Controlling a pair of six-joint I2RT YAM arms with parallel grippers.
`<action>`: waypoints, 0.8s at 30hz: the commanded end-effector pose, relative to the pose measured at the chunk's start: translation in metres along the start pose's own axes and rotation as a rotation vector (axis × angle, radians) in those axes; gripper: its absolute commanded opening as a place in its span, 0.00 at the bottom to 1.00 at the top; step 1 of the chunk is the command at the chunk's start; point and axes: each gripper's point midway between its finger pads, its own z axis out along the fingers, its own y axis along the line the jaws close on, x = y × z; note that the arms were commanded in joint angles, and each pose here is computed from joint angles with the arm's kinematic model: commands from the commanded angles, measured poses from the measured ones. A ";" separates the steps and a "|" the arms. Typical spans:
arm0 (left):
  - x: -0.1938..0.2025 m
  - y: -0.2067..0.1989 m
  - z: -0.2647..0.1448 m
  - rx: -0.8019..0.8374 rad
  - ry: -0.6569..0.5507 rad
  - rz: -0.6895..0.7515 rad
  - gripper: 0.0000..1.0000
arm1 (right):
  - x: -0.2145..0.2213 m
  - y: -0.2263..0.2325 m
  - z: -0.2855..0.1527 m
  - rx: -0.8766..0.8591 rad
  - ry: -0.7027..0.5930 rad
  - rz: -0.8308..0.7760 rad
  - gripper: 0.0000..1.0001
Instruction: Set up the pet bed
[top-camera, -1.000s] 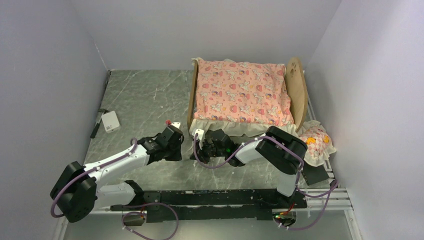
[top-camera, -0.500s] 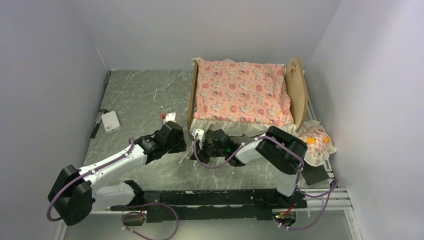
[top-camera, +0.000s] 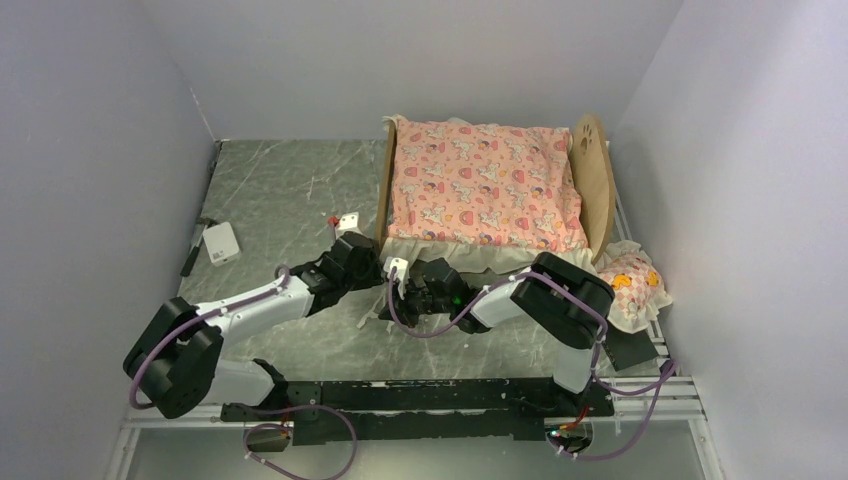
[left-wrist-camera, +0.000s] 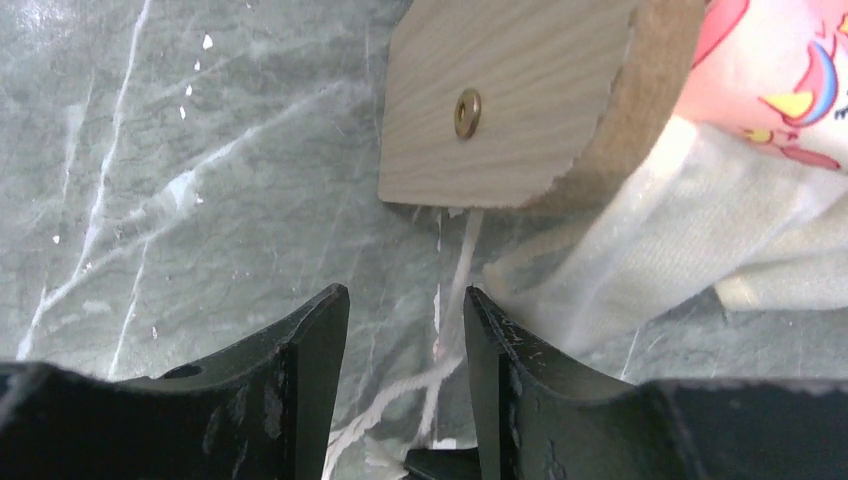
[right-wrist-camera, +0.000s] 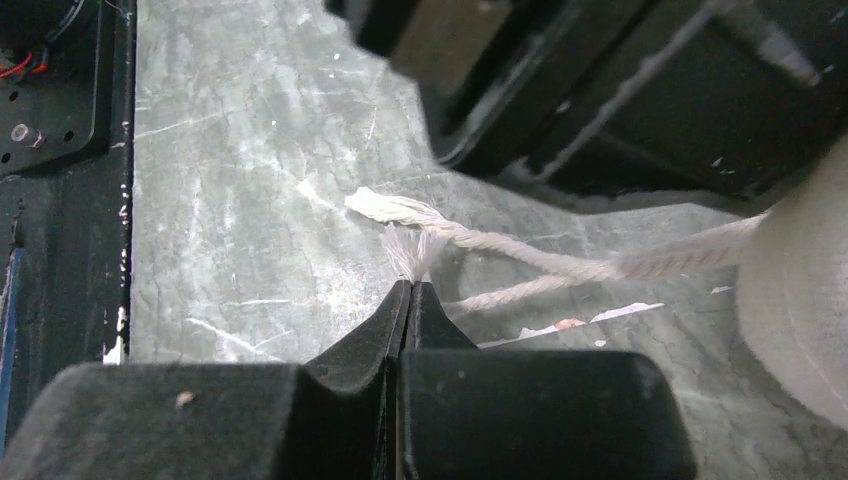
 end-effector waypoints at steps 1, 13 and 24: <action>-0.016 -0.011 0.008 0.047 -0.050 -0.010 0.51 | -0.006 0.008 0.003 -0.048 -0.030 -0.007 0.00; -0.005 -0.015 0.019 0.088 -0.024 -0.018 0.49 | -0.006 0.008 0.005 -0.052 -0.027 -0.006 0.00; 0.010 -0.008 0.029 0.059 0.022 -0.025 0.41 | -0.008 0.008 0.004 -0.050 -0.032 -0.008 0.00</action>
